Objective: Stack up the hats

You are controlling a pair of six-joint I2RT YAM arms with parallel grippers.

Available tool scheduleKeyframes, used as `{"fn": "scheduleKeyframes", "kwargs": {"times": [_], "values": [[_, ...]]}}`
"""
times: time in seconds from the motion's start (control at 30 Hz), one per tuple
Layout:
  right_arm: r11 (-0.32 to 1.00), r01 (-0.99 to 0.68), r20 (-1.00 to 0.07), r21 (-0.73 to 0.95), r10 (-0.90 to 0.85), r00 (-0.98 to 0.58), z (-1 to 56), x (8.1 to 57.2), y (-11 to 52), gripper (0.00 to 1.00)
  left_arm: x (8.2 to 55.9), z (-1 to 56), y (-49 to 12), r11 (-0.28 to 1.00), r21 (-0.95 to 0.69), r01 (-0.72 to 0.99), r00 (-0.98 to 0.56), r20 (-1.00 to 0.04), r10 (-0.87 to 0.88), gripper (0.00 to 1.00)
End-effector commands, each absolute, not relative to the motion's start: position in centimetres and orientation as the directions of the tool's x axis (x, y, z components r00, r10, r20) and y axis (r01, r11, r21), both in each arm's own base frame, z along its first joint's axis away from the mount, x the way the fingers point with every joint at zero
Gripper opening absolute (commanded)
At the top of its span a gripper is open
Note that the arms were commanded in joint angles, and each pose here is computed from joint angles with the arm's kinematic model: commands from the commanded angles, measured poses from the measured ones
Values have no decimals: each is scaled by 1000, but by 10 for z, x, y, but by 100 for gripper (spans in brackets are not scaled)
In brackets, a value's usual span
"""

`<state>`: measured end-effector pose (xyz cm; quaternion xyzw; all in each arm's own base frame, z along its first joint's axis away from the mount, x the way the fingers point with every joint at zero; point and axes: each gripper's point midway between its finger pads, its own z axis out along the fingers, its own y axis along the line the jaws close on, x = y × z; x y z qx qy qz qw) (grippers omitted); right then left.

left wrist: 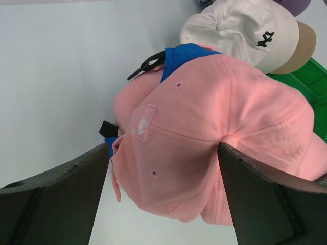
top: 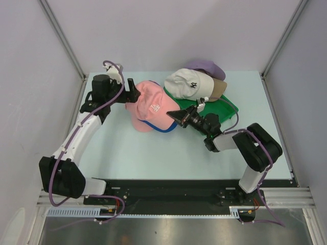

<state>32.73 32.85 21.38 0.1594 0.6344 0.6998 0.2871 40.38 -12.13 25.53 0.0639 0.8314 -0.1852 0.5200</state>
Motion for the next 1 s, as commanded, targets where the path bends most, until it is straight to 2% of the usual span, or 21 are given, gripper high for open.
{"fn": "scheduleKeyframes", "kwargs": {"times": [0.0, 0.33, 0.53, 0.67, 0.97], "values": [[53, -211, -183, 976, 723, -667, 211, 343, 304, 0, 412, 271, -125, 920, -248, 302, -423, -900, -104, 92], [108, -99, -146, 989, 778, -611, 173, 351, 290, 0, 405, 270, -119, 929, -228, 292, -405, -909, -96, 93], [86, -46, -98, 995, 831, -547, 159, 349, 275, 0, 395, 278, -113, 933, -219, 285, -380, -920, -100, 95], [50, -61, -73, 997, 863, -499, 170, 350, 267, 0, 390, 283, -111, 933, -216, 287, -361, -927, -104, 96], [90, 67, -51, 994, 892, -449, 140, 351, 257, 0, 387, 282, -110, 934, -216, 284, -369, -924, -101, 96]]}}
